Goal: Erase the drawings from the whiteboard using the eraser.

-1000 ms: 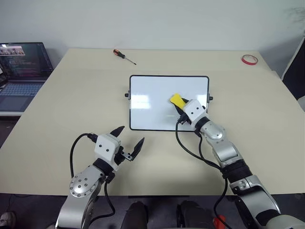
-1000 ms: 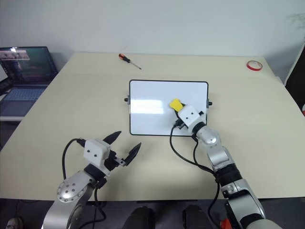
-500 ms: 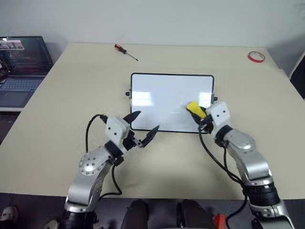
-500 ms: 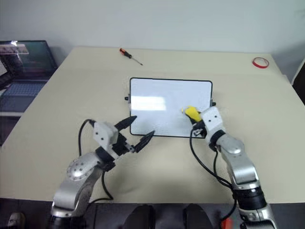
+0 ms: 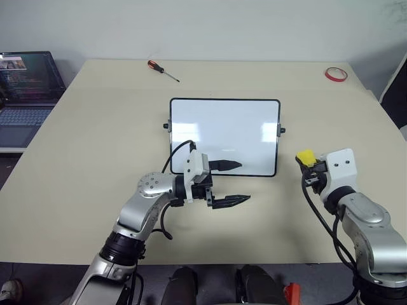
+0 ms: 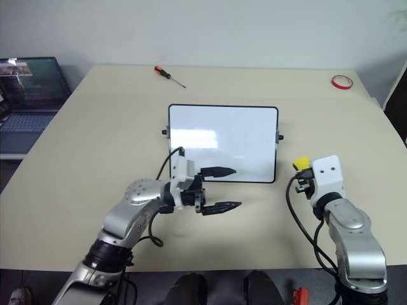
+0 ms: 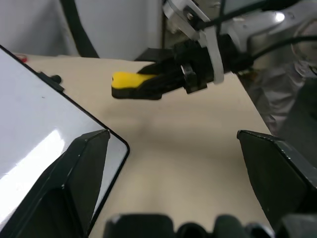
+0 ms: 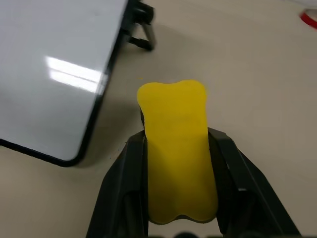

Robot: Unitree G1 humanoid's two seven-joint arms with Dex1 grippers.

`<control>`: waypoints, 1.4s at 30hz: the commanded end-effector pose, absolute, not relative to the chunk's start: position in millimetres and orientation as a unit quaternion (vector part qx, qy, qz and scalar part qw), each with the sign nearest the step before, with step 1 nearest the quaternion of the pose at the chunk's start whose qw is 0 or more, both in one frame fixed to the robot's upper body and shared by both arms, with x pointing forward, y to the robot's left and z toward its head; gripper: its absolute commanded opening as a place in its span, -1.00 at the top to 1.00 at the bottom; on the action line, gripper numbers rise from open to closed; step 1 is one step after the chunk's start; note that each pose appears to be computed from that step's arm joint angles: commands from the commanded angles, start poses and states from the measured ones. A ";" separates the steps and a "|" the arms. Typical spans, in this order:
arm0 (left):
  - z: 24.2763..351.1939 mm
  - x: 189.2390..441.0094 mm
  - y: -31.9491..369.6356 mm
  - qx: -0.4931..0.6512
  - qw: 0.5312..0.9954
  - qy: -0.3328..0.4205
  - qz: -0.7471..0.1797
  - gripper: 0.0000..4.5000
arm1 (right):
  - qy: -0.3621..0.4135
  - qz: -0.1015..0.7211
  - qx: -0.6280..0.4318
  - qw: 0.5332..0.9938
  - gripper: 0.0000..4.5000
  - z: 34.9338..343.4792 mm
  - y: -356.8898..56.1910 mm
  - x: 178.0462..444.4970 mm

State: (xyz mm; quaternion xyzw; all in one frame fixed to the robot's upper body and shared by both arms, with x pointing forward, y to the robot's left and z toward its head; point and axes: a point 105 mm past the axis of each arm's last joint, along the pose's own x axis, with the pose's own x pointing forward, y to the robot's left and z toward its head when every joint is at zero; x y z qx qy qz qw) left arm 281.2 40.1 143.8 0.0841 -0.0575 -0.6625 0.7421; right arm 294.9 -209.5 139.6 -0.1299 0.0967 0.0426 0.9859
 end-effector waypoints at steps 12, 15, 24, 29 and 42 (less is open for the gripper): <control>139.4 300.8 21.6 0.189 0.718 -0.115 -0.660 -1.00 | 0.145 -0.012 -0.030 0.989 0.45 111.3 -227.1 293.8; 139.7 303.3 22.1 0.196 0.720 -0.120 -0.654 -1.00 | 0.146 -0.015 -0.025 0.989 0.45 109.5 -227.4 296.1; 138.6 306.7 24.6 0.202 0.727 -0.122 -0.644 -1.00 | 0.151 -0.020 -0.017 0.988 0.30 106.2 -228.6 298.5; 140.9 307.8 22.3 0.203 0.728 -0.126 -0.643 -1.00 | 0.153 -0.023 -0.012 0.988 -0.42 104.9 -229.8 299.4; 159.8 311.8 45.9 0.172 0.775 -0.127 -0.595 -1.00 | 0.101 -0.047 0.000 0.994 -0.98 130.0 -232.2 299.8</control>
